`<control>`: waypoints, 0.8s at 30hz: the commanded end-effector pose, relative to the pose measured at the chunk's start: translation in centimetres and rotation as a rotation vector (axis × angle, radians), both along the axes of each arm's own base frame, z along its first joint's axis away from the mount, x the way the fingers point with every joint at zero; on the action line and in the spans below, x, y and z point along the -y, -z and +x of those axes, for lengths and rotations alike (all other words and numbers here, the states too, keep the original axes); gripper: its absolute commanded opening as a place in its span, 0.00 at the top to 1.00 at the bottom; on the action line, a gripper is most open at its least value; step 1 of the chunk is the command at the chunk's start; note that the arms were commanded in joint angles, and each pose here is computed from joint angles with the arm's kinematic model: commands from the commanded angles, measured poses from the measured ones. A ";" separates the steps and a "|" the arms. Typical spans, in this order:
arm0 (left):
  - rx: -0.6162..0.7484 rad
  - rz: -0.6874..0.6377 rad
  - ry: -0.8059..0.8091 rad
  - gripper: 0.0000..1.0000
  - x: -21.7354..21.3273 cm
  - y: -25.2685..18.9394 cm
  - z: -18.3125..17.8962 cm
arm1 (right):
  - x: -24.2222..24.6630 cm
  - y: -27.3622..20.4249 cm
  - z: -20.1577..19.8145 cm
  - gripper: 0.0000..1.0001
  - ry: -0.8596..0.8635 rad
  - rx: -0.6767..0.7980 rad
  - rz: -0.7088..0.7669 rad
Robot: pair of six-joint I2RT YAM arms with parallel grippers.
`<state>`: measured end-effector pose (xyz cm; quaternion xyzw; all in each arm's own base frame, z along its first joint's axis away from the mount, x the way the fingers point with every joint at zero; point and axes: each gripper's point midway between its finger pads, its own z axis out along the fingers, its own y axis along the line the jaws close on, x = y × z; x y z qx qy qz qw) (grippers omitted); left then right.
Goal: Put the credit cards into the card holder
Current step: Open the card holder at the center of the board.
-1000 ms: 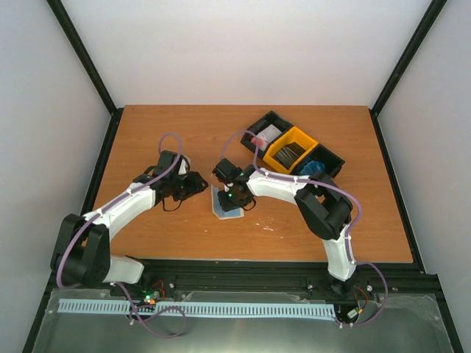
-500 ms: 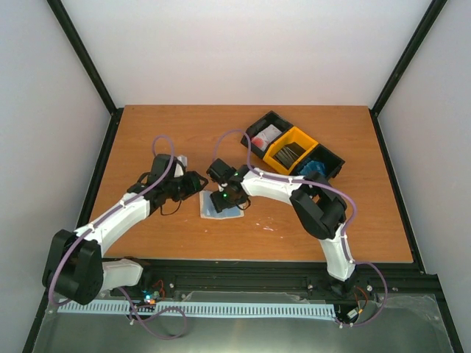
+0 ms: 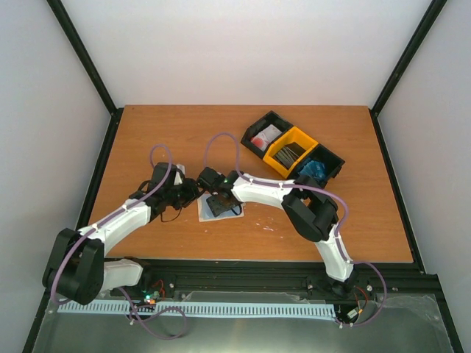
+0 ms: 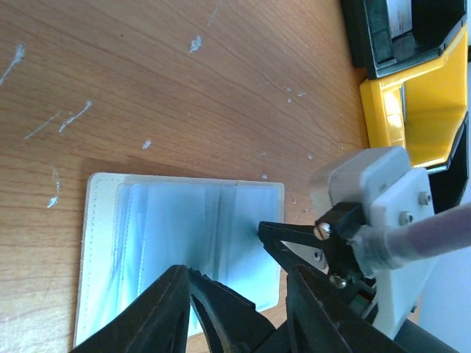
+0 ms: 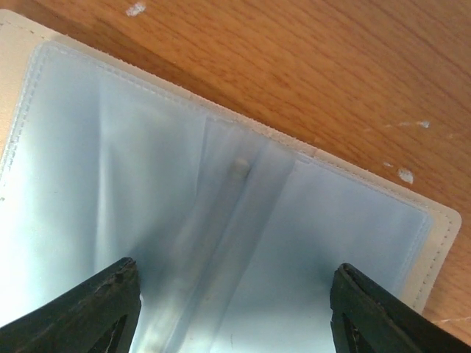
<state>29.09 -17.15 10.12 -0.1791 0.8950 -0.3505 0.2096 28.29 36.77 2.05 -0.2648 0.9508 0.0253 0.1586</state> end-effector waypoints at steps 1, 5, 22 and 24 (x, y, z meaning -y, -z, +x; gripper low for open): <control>0.014 -0.036 -0.043 0.63 -0.3 -0.5 0.6 | 3.3 2.9 -1.0 0.30 0.049 -0.050 -0.134; 0.045 -0.056 0.002 0.62 0.3 -1.1 0.7 | 1.4 -1.3 0.1 0.28 0.049 0.003 -0.028; 0.160 -0.103 0.175 0.62 2.6 -2.8 1.2 | 0.9 -10.6 3.2 0.29 0.127 0.047 0.233; 0.181 -0.090 0.172 0.62 2.4 -3.3 1.4 | 1.9 -11.7 4.1 0.30 0.141 0.063 0.247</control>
